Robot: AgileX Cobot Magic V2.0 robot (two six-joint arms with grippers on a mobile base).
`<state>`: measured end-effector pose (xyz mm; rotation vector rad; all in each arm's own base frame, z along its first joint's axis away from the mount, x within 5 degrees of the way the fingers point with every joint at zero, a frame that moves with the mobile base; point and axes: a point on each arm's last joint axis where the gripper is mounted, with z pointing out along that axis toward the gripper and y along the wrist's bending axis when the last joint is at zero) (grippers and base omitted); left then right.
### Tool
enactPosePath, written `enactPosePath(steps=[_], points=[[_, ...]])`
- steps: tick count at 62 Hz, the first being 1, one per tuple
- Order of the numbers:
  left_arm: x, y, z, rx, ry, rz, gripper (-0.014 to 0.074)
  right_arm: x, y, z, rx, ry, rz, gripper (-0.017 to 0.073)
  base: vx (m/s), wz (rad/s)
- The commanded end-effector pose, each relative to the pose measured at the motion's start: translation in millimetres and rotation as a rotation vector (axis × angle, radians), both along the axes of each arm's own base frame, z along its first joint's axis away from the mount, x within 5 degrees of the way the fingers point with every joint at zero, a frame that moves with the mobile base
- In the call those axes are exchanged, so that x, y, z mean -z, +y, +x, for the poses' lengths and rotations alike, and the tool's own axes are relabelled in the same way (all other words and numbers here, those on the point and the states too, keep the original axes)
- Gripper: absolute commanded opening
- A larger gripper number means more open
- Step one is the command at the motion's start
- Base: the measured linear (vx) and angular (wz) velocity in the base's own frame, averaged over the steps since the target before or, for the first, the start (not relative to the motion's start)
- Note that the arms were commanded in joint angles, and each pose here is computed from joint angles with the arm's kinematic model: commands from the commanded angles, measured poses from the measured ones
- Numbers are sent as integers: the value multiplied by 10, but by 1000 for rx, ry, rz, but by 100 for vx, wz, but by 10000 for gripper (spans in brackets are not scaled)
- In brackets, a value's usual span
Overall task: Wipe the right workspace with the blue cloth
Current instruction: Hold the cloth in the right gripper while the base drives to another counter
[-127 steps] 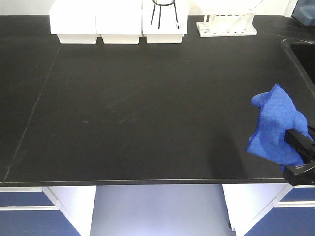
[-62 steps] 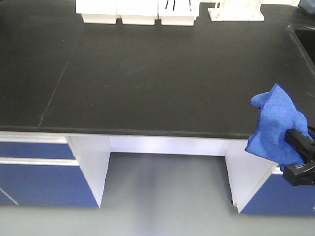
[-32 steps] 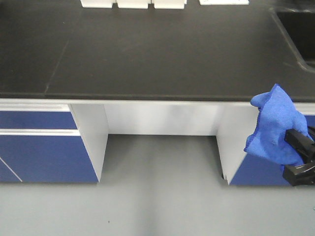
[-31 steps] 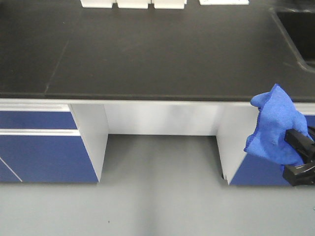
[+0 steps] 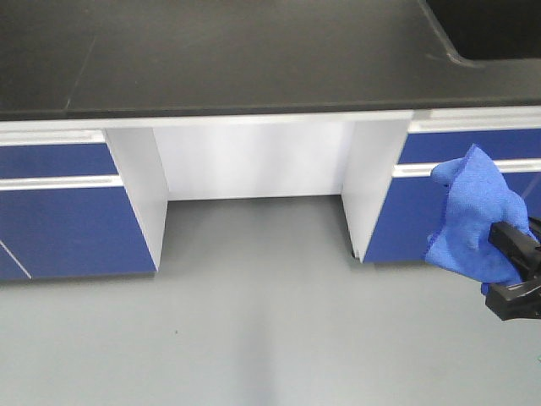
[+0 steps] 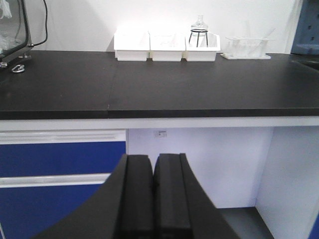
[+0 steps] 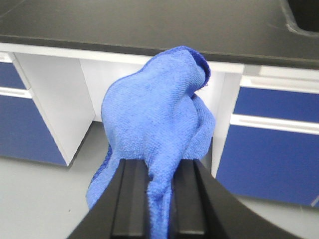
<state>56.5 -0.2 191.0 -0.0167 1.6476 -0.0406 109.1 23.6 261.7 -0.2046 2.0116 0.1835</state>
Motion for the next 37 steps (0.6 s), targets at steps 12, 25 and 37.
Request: enactPosePath(steps=[12,25,37], points=[[23,-13,3,16,-64,-9,-6,-149,-11,37,17,-97,6,3,-35,-9],[23,-13,3,16,-64,-9,-6,-149,-11,37,17,-97,6,3,-34,-6],[23,-13,3,16,-64,-9,-6,-149,-11,37,17,-97,6,3,-33,-7]])
